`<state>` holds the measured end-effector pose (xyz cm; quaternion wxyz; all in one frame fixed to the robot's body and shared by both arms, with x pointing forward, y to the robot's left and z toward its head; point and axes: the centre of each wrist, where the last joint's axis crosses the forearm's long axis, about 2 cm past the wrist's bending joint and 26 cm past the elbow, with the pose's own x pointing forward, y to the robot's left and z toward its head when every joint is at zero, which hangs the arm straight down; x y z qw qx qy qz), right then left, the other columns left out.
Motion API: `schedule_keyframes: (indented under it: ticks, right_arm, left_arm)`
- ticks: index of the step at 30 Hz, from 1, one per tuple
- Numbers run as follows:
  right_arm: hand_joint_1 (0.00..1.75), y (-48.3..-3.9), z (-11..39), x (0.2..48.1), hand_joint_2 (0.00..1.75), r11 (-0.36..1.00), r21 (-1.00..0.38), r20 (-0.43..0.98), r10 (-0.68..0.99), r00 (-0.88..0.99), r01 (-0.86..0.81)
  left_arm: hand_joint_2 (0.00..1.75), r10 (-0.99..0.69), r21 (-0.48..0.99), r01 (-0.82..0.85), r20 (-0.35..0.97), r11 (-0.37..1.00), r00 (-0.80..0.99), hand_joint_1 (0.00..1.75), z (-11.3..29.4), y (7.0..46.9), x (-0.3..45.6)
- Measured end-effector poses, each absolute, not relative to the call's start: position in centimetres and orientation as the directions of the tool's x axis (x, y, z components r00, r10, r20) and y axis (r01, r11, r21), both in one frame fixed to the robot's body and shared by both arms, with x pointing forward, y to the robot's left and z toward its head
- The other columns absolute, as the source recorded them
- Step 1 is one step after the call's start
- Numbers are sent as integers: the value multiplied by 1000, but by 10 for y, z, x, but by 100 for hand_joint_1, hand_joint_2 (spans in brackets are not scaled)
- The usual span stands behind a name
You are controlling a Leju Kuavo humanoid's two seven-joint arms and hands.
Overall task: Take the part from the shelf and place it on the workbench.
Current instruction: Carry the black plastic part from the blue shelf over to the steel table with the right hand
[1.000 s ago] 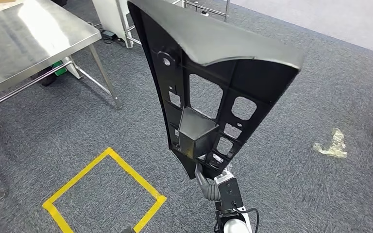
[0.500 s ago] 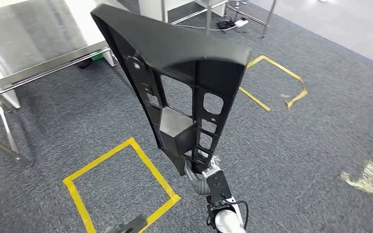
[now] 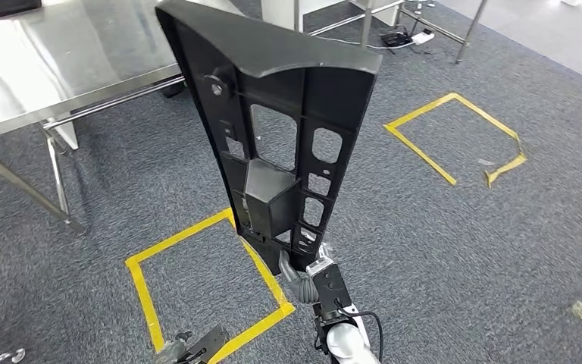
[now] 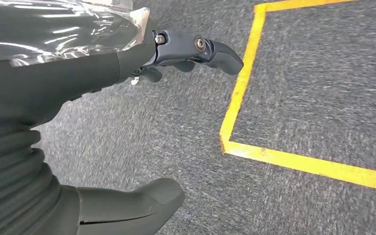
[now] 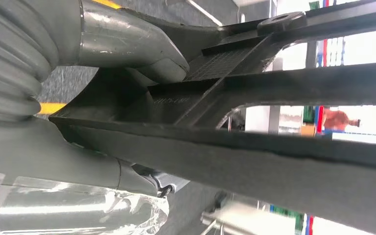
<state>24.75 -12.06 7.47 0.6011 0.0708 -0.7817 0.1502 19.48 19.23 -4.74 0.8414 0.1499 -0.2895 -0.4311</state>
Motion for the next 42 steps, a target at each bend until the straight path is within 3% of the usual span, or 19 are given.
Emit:
schedule_keyframes:
  ticks: [16,24,34,42]
  right_arm:
    - [175,-121,72,249,175,934,-149,965,65,-255,-326]
    - [175,-120,74,248,175,930,-143,966,57,-254,-337]
    - [175,-120,72,245,175,926,-149,967,63,-247,-348]
    - [175,-104,82,257,175,908,-125,957,4,-291,-399]
  left_arm:
    - [175,-794,515,605,391,607,465,0,-45,184,187]
    - [175,-716,437,570,479,696,507,0,-48,186,179]
    - [175,-714,440,563,464,700,525,0,-47,185,182]
    - [175,-441,242,369,487,897,754,0,-59,133,145]
